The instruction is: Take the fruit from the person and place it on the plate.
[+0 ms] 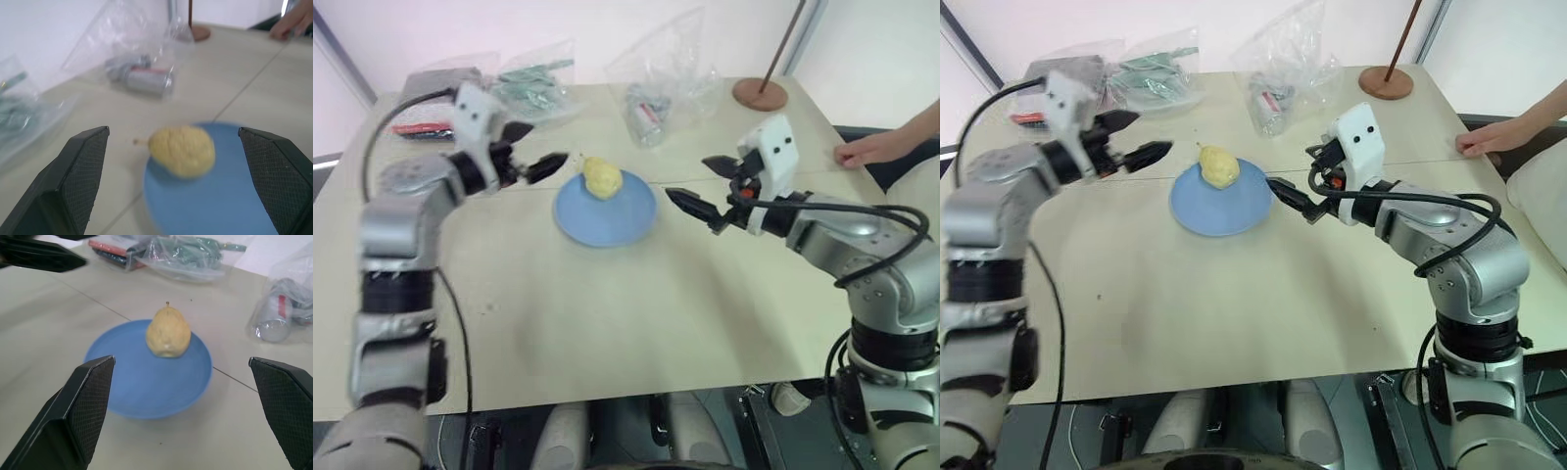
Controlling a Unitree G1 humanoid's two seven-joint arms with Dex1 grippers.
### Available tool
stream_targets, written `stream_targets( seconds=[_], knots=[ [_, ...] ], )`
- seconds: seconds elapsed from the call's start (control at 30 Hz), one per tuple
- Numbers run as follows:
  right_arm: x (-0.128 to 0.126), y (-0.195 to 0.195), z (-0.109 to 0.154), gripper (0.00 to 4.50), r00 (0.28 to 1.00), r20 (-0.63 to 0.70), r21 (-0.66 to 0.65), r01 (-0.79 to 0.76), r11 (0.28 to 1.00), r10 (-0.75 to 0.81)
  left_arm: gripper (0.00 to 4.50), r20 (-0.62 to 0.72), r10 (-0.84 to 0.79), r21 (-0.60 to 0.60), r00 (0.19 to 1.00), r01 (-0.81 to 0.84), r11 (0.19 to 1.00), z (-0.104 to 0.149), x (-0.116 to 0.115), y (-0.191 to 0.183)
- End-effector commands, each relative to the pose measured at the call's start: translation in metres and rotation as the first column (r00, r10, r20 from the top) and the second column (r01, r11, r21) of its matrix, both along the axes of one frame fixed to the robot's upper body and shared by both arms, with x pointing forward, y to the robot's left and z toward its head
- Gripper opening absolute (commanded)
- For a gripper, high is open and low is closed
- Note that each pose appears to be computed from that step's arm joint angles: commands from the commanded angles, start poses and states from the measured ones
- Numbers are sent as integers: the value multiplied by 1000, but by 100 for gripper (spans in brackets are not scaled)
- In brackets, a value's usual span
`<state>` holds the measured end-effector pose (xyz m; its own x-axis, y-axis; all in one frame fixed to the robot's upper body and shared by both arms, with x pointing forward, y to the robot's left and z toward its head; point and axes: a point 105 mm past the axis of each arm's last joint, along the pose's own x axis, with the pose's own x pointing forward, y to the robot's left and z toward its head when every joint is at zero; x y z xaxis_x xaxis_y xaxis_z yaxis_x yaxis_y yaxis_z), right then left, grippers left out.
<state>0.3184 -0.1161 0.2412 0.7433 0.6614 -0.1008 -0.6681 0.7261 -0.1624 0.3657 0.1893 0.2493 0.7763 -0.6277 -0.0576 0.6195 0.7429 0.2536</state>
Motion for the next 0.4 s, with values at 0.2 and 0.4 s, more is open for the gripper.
stream_targets(
  seconds=[0.2,0.4],
  knots=[
    [-7,-6,13,450,996,50,-35,-74,997,76,442,37,-25,60,999,22,998,19,-49,22],
    [-8,-7,12,450,995,46,-50,-91,995,94,442,25,-4,51,1000,2,999,17,-57,26]
  ],
)
